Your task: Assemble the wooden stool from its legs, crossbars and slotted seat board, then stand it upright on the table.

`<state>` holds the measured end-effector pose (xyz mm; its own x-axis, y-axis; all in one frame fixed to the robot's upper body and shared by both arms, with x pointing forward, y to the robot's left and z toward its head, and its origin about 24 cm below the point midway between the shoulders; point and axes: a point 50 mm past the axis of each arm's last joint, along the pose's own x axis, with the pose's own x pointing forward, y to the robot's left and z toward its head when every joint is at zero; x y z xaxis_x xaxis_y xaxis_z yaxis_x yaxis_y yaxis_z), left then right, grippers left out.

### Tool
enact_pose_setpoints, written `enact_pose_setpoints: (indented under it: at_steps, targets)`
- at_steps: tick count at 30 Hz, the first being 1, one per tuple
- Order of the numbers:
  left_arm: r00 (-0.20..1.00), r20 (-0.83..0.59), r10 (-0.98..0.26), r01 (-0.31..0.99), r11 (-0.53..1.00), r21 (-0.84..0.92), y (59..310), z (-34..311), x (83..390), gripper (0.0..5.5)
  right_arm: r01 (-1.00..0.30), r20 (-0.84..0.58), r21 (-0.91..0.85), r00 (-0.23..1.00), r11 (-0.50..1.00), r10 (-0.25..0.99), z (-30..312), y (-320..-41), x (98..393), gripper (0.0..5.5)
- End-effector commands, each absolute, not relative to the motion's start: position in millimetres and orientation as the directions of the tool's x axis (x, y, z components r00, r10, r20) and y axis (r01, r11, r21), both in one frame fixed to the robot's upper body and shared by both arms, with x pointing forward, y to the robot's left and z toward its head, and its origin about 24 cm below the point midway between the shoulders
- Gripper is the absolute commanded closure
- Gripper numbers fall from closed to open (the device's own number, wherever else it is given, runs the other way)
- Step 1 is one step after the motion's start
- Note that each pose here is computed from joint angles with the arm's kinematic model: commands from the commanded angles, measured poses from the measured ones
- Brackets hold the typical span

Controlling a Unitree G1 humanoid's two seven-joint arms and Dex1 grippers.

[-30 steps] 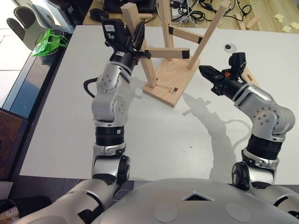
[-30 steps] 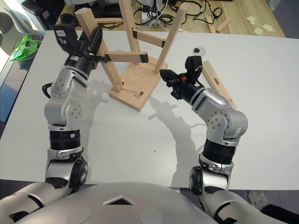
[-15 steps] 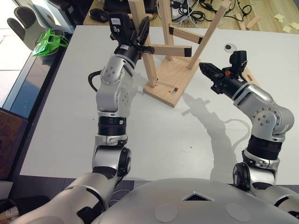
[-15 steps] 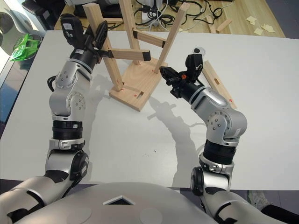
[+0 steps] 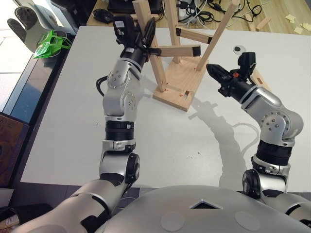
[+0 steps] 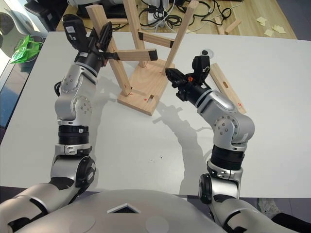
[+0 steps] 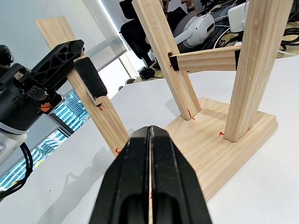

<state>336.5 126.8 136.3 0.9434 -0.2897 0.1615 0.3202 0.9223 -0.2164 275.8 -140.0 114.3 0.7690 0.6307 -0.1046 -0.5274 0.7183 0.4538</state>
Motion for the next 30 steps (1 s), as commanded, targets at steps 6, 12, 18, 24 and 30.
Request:
enact_pose_setpoints:
  at_steps: [6,12,18,24,30]
  targets:
    - [0.943,0.214,-0.255,0.311,0.903,-0.295,127.1,140.0,332.2,4.47,-0.524,-0.065,0.456,0.786,0.719,0.614,118.0,-142.1,278.2,5.5]
    - [0.95,0.204,-0.238,0.286,0.924,-0.252,129.9,139.6,330.7,4.47,-0.522,-0.049,0.461,0.793,0.718,0.608,119.2,-142.8,278.5,5.5]
    - [0.949,0.189,-0.253,0.291,0.933,-0.214,121.5,131.6,324.3,4.47,-0.526,-0.036,0.466,0.793,0.712,0.609,120.7,-142.5,278.5,5.5]
    - [0.952,0.18,-0.246,0.282,0.935,-0.216,110.1,125.8,321.8,4.47,-0.525,-0.011,0.475,0.799,0.706,0.602,123.0,-143.1,279.3,5.5]
    - [0.958,0.187,-0.217,0.253,0.946,-0.202,108.6,124.4,327.4,4.47,-0.526,0.008,0.484,0.802,0.699,0.597,124.3,-142.7,279.6,5.5]
